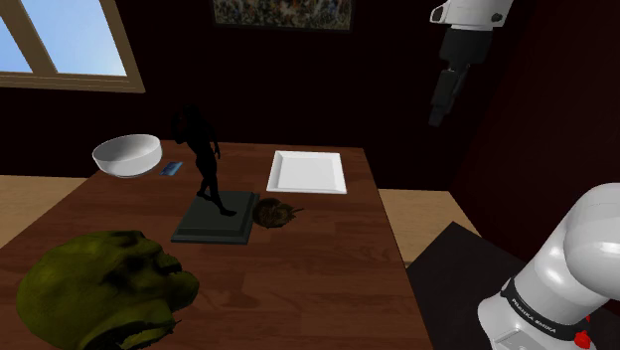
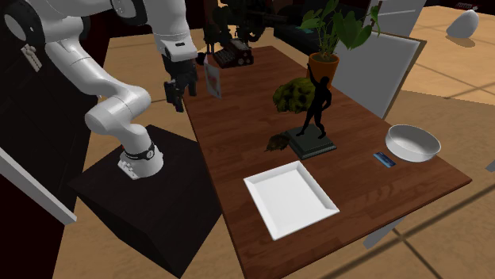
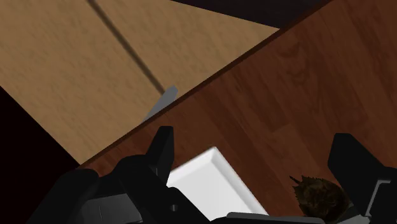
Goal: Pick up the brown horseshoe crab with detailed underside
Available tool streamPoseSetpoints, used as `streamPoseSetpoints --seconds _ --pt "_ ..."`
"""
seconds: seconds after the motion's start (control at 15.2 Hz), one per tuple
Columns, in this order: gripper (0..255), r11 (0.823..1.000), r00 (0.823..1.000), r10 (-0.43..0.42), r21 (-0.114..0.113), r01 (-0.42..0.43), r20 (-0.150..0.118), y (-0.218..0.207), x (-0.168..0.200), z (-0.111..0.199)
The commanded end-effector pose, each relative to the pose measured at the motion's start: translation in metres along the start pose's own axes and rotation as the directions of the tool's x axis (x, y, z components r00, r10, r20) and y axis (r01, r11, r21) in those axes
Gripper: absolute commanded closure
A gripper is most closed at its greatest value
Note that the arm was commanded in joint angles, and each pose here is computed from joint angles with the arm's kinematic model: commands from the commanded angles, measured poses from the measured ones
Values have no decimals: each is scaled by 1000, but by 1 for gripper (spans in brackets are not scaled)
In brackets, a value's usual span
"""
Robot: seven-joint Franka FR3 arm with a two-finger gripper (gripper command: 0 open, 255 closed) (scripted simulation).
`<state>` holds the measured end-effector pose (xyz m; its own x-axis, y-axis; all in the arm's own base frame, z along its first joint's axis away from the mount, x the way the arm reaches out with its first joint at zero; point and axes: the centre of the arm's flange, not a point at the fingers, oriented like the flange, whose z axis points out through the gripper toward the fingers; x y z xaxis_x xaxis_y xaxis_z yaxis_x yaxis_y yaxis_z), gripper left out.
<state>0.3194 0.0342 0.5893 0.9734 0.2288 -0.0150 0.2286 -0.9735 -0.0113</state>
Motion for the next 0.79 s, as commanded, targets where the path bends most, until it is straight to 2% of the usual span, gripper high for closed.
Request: streamPoseSetpoints --seconds 0.0,0.33,0.73 --pt "0 1000 1000 0 0 0 0 0 0 0" --pt "0 993 993 -115 -30 115 -4 -21 47 42" --pt "0 966 968 -251 -66 250 -5 -52 101 92"
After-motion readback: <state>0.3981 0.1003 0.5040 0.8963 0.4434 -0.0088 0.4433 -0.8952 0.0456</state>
